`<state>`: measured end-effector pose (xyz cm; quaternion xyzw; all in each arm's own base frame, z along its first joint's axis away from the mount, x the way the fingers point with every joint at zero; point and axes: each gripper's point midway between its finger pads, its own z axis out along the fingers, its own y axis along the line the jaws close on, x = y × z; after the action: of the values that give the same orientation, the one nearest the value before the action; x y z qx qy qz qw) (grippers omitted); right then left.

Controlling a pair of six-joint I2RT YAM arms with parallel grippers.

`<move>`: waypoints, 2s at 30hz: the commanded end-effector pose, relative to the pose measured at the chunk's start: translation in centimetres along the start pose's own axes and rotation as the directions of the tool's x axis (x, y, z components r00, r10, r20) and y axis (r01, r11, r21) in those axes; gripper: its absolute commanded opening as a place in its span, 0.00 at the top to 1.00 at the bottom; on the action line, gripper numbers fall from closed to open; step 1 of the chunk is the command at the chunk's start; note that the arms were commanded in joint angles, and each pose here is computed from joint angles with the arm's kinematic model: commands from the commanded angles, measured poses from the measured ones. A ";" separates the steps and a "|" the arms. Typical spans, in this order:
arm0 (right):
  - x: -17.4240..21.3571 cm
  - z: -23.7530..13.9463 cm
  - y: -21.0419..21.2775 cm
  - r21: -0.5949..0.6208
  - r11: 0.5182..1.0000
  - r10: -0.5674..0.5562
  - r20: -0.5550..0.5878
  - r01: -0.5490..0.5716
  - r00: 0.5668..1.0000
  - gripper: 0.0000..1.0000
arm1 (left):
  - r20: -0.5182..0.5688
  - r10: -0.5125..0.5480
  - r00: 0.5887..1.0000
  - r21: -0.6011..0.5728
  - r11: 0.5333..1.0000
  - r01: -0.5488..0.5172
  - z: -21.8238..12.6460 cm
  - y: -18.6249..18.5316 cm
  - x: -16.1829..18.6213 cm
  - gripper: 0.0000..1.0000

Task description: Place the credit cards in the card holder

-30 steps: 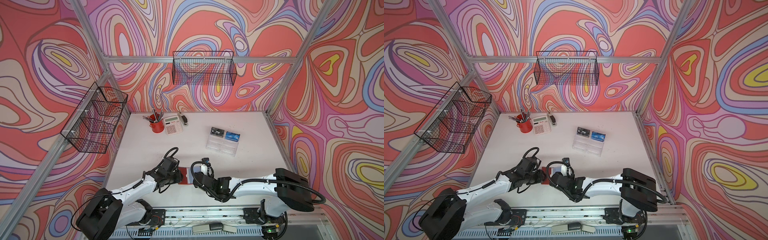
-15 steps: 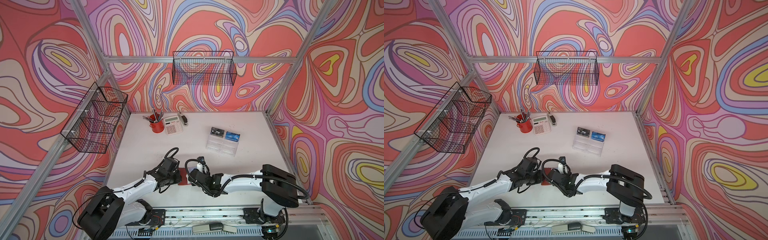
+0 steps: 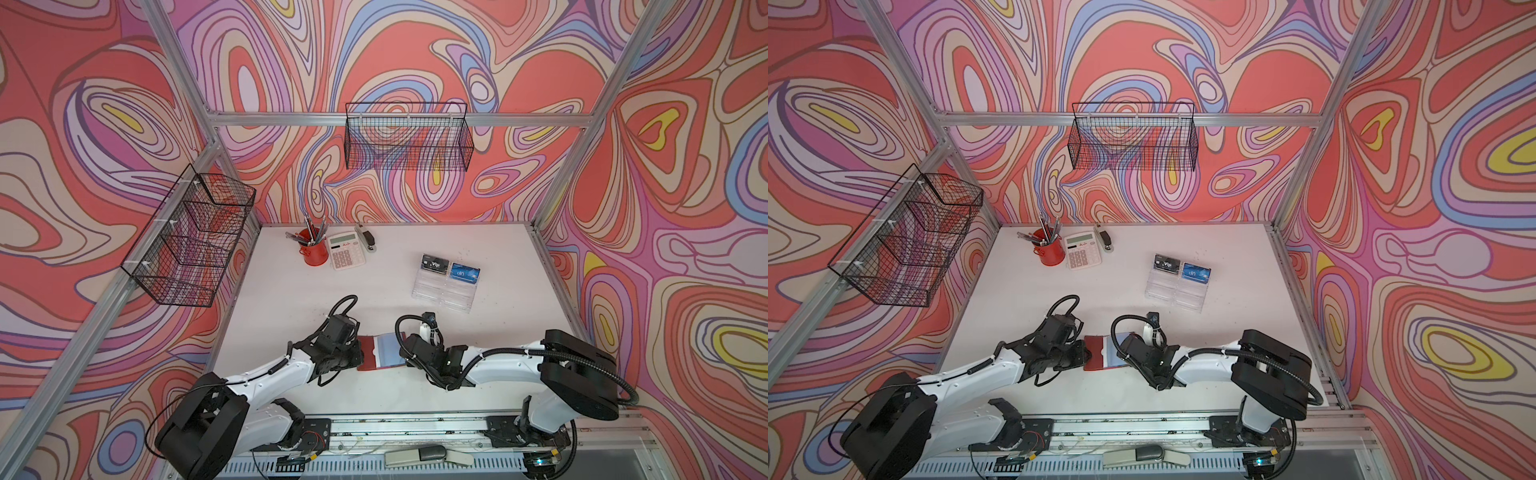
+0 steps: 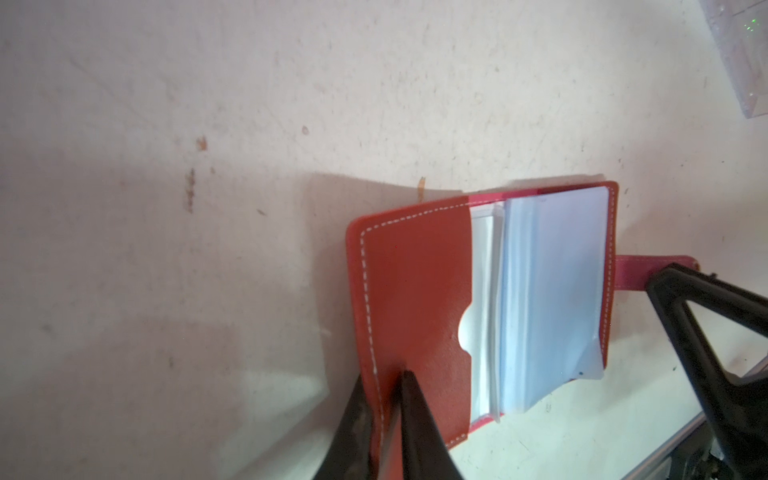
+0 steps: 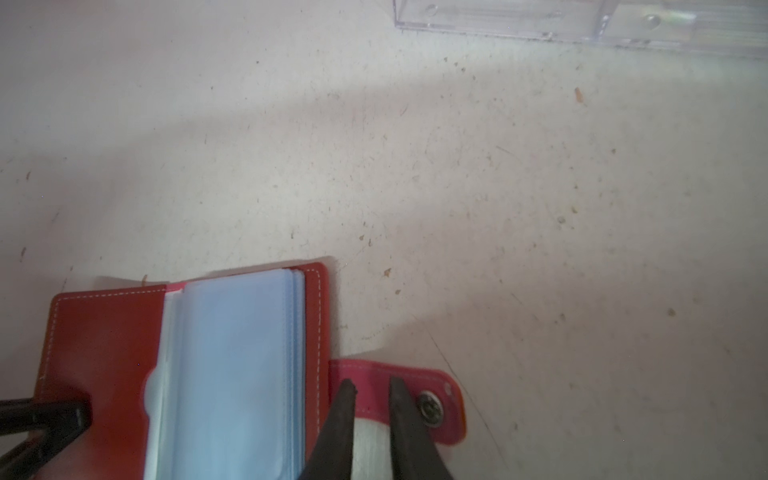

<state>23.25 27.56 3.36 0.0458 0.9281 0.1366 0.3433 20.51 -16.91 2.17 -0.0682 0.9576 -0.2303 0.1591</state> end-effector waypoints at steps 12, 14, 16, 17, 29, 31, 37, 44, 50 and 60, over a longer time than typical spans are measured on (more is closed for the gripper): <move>-1.1 0.3 0.1 -0.021 1.000 0.012 -0.041 -0.013 0.999 0.88 | -0.028 0.020 0.999 0.039 0.999 -0.019 0.0 -0.6 0.6 0.86; -1.9 -0.8 0.7 -0.050 0.999 0.015 -0.033 -0.016 0.999 0.87 | -0.025 0.021 0.999 0.023 1.000 -0.020 0.0 -0.3 0.5 0.86; -2.2 -1.9 1.7 -0.089 0.996 0.015 -0.034 -0.018 0.999 0.86 | -0.023 0.018 1.000 0.015 1.000 -0.017 0.0 -0.1 0.5 0.86; -2.1 -2.5 2.3 -0.107 0.994 0.014 -0.032 -0.017 0.999 0.85 | -0.021 0.018 1.000 0.018 1.000 -0.017 0.0 -0.3 0.4 0.86; 2.1 -2.6 6.3 -0.239 0.969 0.037 -0.107 -0.062 0.994 0.83 | -0.043 0.015 0.999 0.016 1.000 -0.014 0.9 -0.3 0.5 0.89; 2.4 -2.3 5.7 -0.216 0.974 0.047 -0.111 -0.071 0.993 0.82 | -0.043 0.013 0.999 0.010 1.000 -0.012 1.0 -0.1 0.5 0.89; 2.9 -1.8 3.5 -0.132 0.986 0.086 -0.108 -0.100 0.990 0.81 | -0.042 0.013 0.999 0.013 1.000 -0.013 0.9 -0.3 0.5 0.90; 3.6 -1.6 2.8 -0.124 0.984 0.112 -0.125 -0.127 0.986 0.84 | -0.035 0.012 0.999 0.005 1.000 -0.012 0.7 -0.1 0.4 0.90; 4.1 -1.4 2.4 -0.117 0.984 0.118 -0.135 -0.134 0.984 0.85 | -0.036 0.011 0.999 0.004 1.000 -0.011 0.7 0.0 0.5 0.90; 3.1 -2.5 2.7 -0.141 0.978 0.139 -0.112 -0.154 0.984 0.87 | -0.035 0.014 0.999 0.004 1.000 -0.014 0.7 -0.1 0.4 0.90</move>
<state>19.17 30.80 3.54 0.0668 0.9299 0.2326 0.2771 20.69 -18.05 1.93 -0.0550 0.9542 -0.2524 0.1506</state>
